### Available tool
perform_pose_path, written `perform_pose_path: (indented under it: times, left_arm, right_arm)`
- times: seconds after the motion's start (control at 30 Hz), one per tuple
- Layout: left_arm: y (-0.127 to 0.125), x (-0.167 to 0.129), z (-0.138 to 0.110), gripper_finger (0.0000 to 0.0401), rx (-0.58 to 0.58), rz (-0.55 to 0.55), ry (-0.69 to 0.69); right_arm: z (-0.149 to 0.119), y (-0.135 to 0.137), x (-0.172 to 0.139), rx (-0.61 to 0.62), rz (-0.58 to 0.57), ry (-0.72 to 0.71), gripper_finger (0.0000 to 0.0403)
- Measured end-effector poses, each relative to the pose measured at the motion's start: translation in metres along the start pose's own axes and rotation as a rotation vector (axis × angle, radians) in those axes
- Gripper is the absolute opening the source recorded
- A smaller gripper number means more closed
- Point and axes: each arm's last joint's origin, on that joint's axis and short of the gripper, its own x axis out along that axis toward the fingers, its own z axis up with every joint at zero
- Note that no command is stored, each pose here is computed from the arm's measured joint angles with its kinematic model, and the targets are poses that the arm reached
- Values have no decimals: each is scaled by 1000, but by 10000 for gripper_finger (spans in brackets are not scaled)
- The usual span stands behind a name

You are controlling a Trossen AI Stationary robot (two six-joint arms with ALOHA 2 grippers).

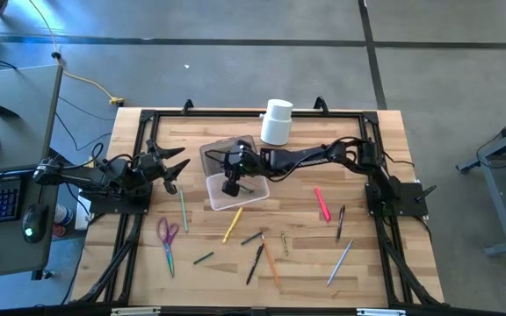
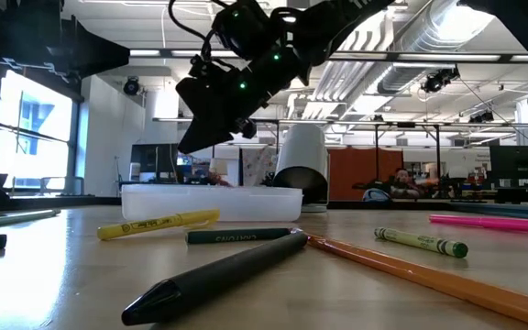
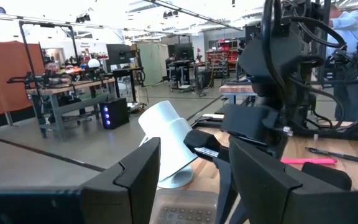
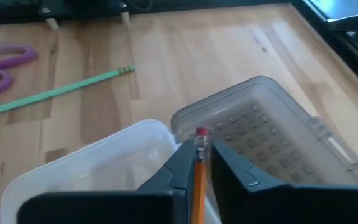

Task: Pick & place school supplies into a supply box
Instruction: Put the right yellow pencil into the black supply box, then put the pink pen into the black supply box

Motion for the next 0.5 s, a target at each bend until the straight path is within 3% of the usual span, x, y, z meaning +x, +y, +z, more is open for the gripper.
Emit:
perform_pose_path:
  times: [0.33,0.5]
  left_arm:
    - [0,0,0,225,0,0,0]
    - [0,0,0,225,0,0,0]
  right_arm:
    - [1,5,-2,-60,-31,-4,92]
    - [19,20,-29,-69,-58,-38,99]
